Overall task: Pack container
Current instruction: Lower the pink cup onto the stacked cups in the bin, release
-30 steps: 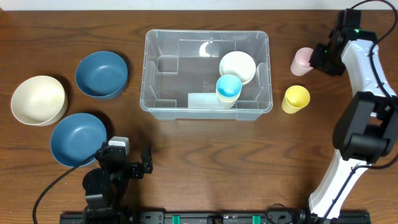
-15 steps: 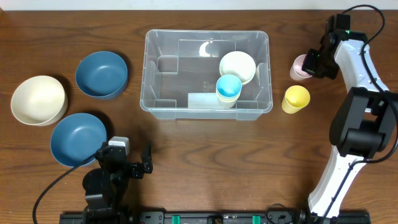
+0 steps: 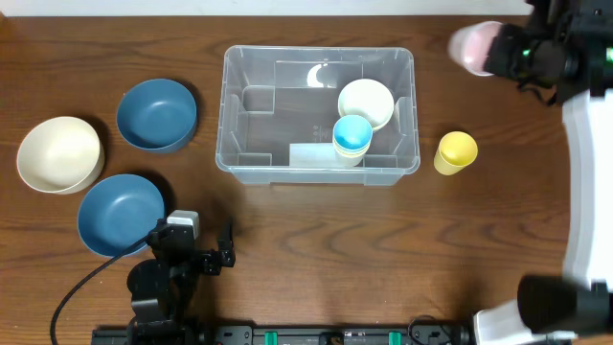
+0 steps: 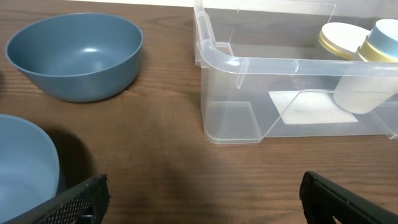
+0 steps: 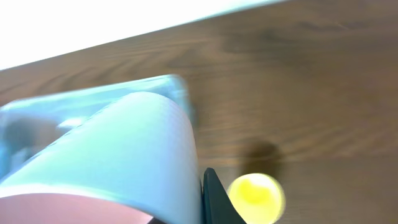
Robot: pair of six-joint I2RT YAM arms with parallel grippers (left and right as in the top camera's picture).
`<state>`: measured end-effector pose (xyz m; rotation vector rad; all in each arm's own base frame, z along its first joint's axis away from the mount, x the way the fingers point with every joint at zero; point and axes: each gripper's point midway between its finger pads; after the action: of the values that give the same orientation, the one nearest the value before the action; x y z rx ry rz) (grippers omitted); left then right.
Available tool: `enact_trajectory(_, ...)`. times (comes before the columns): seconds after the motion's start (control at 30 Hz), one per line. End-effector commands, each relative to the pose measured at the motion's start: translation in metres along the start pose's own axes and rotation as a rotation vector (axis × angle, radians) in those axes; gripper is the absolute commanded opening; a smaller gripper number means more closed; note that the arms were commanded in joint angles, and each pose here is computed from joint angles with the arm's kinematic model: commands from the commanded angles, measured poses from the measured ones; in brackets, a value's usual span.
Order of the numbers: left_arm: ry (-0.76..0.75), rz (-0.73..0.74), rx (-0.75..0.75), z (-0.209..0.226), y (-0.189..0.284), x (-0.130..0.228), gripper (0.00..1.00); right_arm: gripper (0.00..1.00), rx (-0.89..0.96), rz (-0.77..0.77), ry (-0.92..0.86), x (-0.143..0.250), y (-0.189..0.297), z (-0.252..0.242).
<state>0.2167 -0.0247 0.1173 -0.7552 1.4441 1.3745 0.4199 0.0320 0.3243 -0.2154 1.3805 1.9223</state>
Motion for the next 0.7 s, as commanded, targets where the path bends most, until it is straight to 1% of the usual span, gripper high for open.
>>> enact_trajectory(0.0,-0.01,0.022,-0.006,0.001,-0.003,0.009,0.98,0.01,-0.058,0.102,0.107,0.039,-0.01,0.038)
enact_trajectory(0.1,-0.01,0.022,-0.006,0.001,-0.003,0.009,0.98,0.01,-0.053,0.146,0.187,0.068,-0.019,0.061)
enact_trajectory(0.3,-0.01,0.022,-0.006,0.001,-0.003,0.009,0.98,0.01,-0.011,0.219,0.278,0.114,-0.042,0.083)
enact_trajectory(0.47,-0.01,0.022,-0.006,0.001,-0.003,0.009,0.98,0.01,0.023,0.288,0.299,0.139,-0.062,0.084)
enact_trajectory(0.67,-0.01,0.022,-0.006,0.001,-0.003,0.009,0.98,0.01,0.085,0.361,0.297,0.161,-0.082,0.068)
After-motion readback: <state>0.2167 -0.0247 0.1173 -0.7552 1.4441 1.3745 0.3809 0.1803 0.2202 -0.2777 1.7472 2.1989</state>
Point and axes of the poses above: each gripper's point midway between its finger pads, its own y axis back along the fingers, its own z axis along the line the jaws close on, x = y × z, and after that the axes turned 14 degrees about -y, right-handed
